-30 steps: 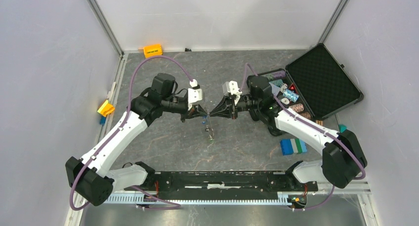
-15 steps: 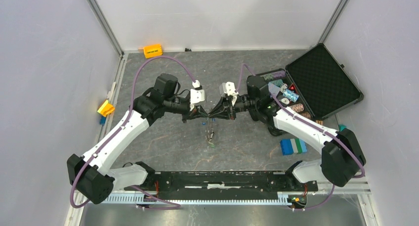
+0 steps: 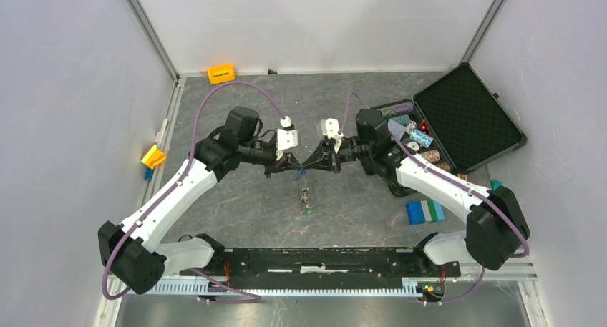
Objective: Put the keys on the keyring
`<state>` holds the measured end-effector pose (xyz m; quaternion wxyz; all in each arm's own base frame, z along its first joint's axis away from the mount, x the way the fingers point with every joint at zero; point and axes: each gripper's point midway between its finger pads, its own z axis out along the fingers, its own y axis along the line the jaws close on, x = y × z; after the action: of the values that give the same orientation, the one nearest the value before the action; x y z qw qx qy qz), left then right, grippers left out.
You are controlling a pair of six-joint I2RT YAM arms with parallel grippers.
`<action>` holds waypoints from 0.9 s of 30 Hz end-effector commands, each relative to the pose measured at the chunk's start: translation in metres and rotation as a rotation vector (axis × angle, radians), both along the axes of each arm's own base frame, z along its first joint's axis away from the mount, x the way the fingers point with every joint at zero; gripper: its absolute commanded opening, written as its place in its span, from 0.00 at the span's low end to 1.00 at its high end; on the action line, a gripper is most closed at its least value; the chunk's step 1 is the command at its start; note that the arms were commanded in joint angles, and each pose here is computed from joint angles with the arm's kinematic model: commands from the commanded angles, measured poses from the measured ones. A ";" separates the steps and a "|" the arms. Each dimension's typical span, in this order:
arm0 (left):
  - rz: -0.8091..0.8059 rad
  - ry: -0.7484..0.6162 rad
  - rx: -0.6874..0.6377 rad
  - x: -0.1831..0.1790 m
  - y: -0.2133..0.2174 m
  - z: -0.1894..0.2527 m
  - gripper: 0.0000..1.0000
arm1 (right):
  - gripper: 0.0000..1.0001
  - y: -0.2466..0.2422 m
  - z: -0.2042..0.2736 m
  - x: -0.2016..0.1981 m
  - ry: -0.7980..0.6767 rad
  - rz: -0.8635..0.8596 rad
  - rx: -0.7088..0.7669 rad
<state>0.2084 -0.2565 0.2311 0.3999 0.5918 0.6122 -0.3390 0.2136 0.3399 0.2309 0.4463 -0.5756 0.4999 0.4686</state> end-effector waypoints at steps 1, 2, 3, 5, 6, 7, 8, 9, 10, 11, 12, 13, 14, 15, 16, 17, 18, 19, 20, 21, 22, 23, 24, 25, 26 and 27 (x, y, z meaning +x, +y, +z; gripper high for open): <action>-0.022 -0.031 -0.050 0.000 -0.008 0.022 0.02 | 0.00 0.005 0.014 0.014 -0.068 -0.049 0.005; -0.024 -0.028 -0.052 -0.001 -0.008 0.022 0.02 | 0.00 0.005 0.013 0.017 -0.071 -0.070 -0.005; -0.026 -0.026 -0.056 -0.002 -0.008 0.023 0.02 | 0.00 0.005 0.013 0.020 -0.075 -0.086 -0.012; -0.036 -0.022 -0.064 -0.004 -0.009 0.025 0.02 | 0.00 0.004 0.013 0.024 -0.083 -0.106 -0.021; -0.040 -0.018 -0.068 -0.005 -0.009 0.025 0.02 | 0.00 0.003 0.012 0.025 -0.086 -0.114 -0.025; -0.045 -0.019 -0.073 -0.006 -0.010 0.026 0.02 | 0.00 0.003 0.013 0.025 -0.089 -0.115 -0.025; -0.050 -0.019 -0.078 -0.007 -0.010 0.026 0.02 | 0.00 0.003 0.013 0.024 -0.090 -0.108 -0.025; -0.057 -0.029 -0.084 -0.008 -0.011 0.026 0.02 | 0.00 0.003 0.013 0.023 -0.092 -0.102 -0.022; -0.060 -0.033 -0.087 -0.009 -0.010 0.024 0.02 | 0.00 0.003 0.014 0.022 -0.093 -0.094 -0.019; -0.064 -0.044 -0.092 -0.009 -0.010 0.024 0.02 | 0.00 0.003 0.014 0.020 -0.092 -0.083 -0.016; -0.068 -0.054 -0.093 -0.009 -0.010 0.023 0.04 | 0.00 0.003 0.016 0.018 -0.093 -0.078 -0.012; -0.068 -0.067 -0.091 -0.009 -0.009 0.023 0.07 | 0.00 0.003 0.016 0.018 -0.094 -0.073 -0.011; -0.066 -0.077 -0.089 -0.008 -0.008 0.023 0.11 | 0.00 0.003 0.016 0.017 -0.097 -0.070 -0.010; -0.061 -0.091 -0.085 -0.007 -0.007 0.024 0.18 | 0.00 0.002 0.017 0.016 -0.101 -0.063 -0.007; -0.055 -0.104 -0.082 -0.006 -0.006 0.024 0.22 | 0.00 0.003 0.016 0.014 -0.101 -0.056 -0.008; -0.046 -0.117 -0.076 -0.004 -0.005 0.025 0.26 | 0.00 0.002 0.017 0.014 -0.104 -0.054 -0.007; -0.038 -0.129 -0.071 -0.002 -0.004 0.025 0.30 | 0.00 0.002 0.017 0.013 -0.107 -0.054 -0.005; -0.032 -0.136 -0.067 -0.001 -0.003 0.026 0.32 | 0.00 0.002 0.017 0.013 -0.108 -0.053 -0.005; -0.025 -0.146 -0.060 0.000 -0.001 0.026 0.34 | 0.00 0.001 0.017 0.012 -0.109 -0.051 -0.005; -0.019 -0.155 -0.057 0.002 0.000 0.027 0.36 | 0.00 0.001 0.017 0.012 -0.110 -0.051 -0.007; -0.012 -0.165 -0.050 0.003 0.001 0.028 0.37 | 0.00 0.001 0.017 0.012 -0.110 -0.050 -0.007; -0.004 -0.172 -0.042 0.004 0.003 0.028 0.39 | 0.00 0.001 0.017 0.012 -0.111 -0.050 -0.007; 0.003 -0.179 -0.035 0.005 0.004 0.028 0.40 | 0.00 0.000 0.018 0.012 -0.111 -0.051 -0.007; 0.011 -0.189 -0.027 0.007 0.006 0.028 0.41 | 0.00 0.000 0.020 0.012 -0.115 -0.051 -0.003; 0.016 -0.191 -0.019 0.008 0.007 0.026 0.43 | 0.00 -0.001 0.021 0.012 -0.115 -0.050 0.000; 0.022 -0.197 -0.011 0.008 0.009 0.025 0.46 | 0.00 -0.001 0.025 0.012 -0.114 -0.048 0.005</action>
<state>0.2093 -0.2519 0.2433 0.4356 0.6013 0.5918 -0.3138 0.2213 0.3381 0.2216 0.4478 -0.5840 0.5206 0.4328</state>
